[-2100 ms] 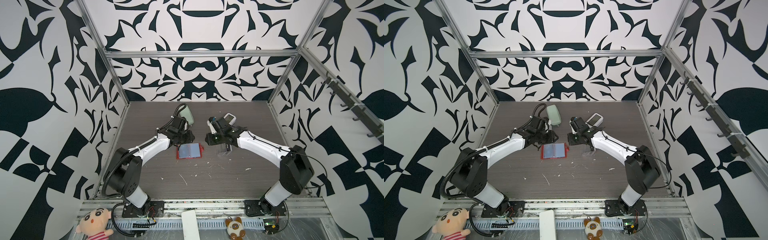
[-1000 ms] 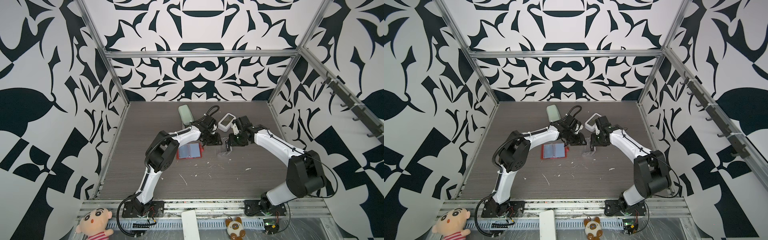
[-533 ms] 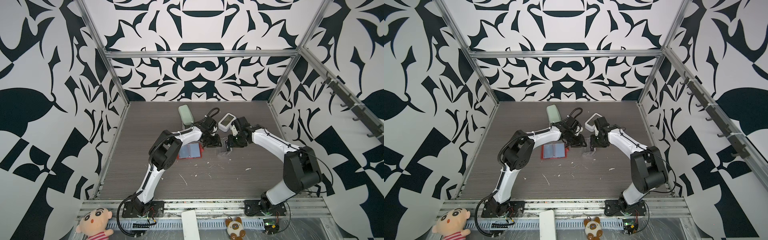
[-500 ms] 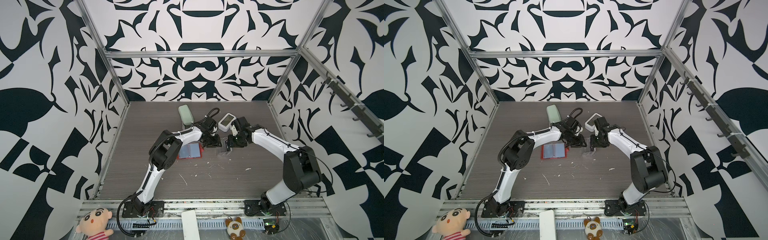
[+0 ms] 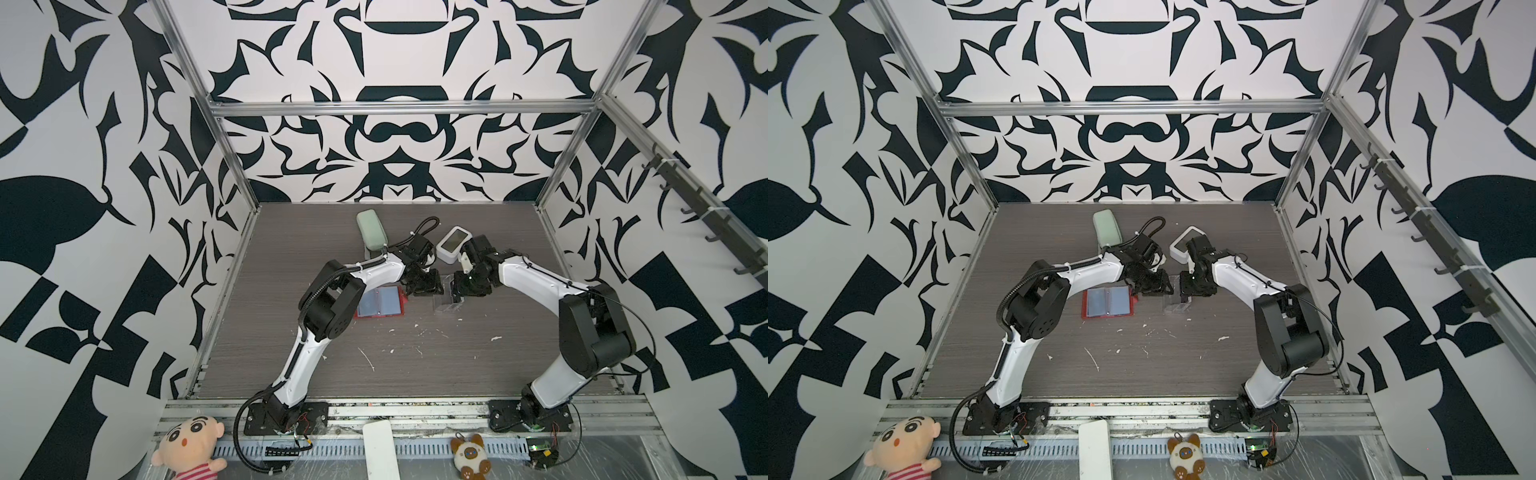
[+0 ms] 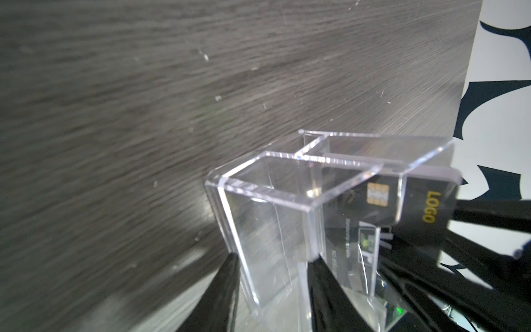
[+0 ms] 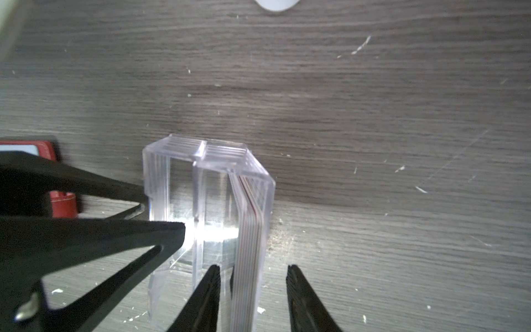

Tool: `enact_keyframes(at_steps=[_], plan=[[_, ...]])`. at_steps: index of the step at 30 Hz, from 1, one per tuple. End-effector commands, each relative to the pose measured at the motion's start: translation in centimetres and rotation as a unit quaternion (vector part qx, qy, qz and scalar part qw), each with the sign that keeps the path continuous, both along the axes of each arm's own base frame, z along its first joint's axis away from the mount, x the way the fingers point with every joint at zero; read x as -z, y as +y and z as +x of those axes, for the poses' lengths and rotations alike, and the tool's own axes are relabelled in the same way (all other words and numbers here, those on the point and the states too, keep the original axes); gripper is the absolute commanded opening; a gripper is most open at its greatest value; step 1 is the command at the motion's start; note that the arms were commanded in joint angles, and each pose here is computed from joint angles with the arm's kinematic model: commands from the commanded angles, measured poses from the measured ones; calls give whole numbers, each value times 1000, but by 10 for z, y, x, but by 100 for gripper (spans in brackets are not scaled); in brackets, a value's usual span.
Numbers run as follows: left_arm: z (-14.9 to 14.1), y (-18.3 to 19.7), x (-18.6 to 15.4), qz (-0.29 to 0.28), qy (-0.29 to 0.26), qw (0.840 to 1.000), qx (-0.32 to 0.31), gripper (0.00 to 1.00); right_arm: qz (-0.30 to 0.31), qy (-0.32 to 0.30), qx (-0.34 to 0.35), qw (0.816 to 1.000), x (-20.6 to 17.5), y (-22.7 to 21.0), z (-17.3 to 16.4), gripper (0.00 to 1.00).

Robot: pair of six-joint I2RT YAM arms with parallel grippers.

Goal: Insert credit cards into a card holder
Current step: Pick up the credit card from the storage box.

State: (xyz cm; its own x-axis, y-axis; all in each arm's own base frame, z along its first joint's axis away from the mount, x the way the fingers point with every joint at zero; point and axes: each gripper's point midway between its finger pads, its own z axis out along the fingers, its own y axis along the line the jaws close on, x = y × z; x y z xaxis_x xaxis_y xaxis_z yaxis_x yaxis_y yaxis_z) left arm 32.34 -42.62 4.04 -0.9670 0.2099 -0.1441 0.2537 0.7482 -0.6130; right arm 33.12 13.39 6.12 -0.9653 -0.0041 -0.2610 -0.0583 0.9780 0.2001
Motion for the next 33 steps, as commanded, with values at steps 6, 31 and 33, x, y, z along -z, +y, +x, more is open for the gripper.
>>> enact_keyframes(at_steps=[6, 31, 33], plan=[[-5, 10, 18, 31, 19, 999, -9, 41, 1, -17, 8, 1000, -8, 1, 15, 43], [-6, 13, 22, 37, 22, 999, -15, 41, -24, -10, 8, 1000, -21, -8, 10, 40], [-6, 13, 22, 37, 22, 999, -16, 40, -25, -12, 9, 1000, -23, -9, 10, 39]])
